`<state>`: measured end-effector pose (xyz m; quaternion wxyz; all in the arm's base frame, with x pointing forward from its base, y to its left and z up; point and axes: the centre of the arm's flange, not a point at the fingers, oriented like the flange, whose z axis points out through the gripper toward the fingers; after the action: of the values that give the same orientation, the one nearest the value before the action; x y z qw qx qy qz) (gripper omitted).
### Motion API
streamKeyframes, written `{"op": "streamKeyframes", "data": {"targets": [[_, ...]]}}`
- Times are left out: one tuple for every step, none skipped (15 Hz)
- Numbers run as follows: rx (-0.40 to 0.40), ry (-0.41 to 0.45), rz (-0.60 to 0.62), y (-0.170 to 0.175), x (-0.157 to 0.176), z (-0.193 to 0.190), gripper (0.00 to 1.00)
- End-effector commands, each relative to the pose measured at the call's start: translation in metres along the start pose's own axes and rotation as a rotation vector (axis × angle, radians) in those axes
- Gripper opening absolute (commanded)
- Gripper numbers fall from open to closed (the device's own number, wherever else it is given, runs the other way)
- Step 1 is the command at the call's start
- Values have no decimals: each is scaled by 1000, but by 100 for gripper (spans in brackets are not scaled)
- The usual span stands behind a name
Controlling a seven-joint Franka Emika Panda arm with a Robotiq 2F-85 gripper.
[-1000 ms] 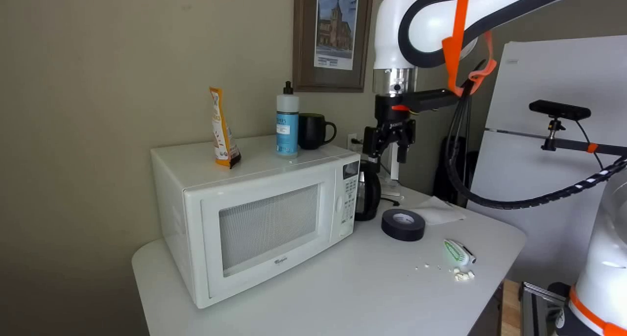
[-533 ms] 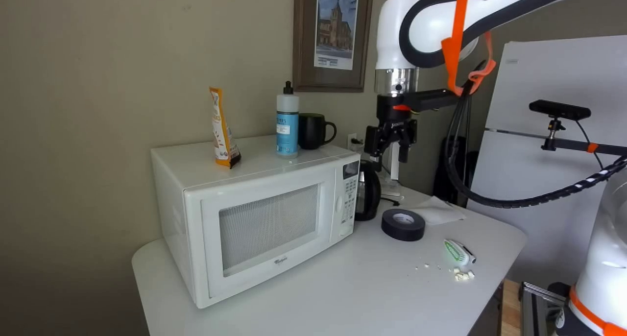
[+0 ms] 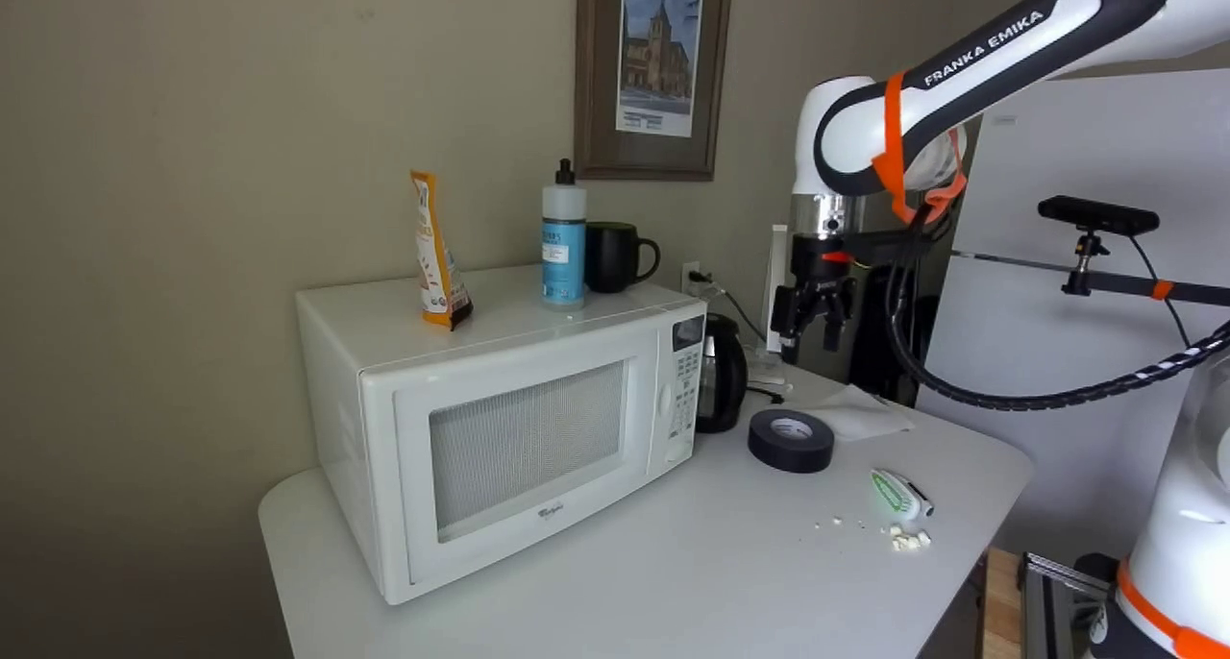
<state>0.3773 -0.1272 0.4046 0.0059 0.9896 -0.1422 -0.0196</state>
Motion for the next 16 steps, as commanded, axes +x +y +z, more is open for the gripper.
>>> {"op": "streamKeyframes", "data": {"targets": [[57, -49, 41, 63, 4, 51, 100], [69, -66, 75, 83, 1, 61, 100], [82, -85, 100, 96, -3, 75, 100], [78, -102, 144, 108, -4, 82, 100], [78, -109, 185, 115, -5, 86, 100], [67, -98, 142, 103, -12, 70, 100], [68, -107, 165, 112, -13, 76, 100], [68, -114, 174, 116, -12, 81, 100], [67, -118, 177, 116, -12, 82, 100], [66, -119, 176, 116, -11, 83, 100], [66, -119, 176, 115, -10, 82, 100], [66, -118, 176, 115, -10, 82, 100], [64, -118, 176, 117, -10, 85, 100], [66, -136, 145, 129, -8, 96, 100], [68, -148, 117, 136, -9, 102, 100], [73, -163, 96, 155, -11, 117, 100]]}}
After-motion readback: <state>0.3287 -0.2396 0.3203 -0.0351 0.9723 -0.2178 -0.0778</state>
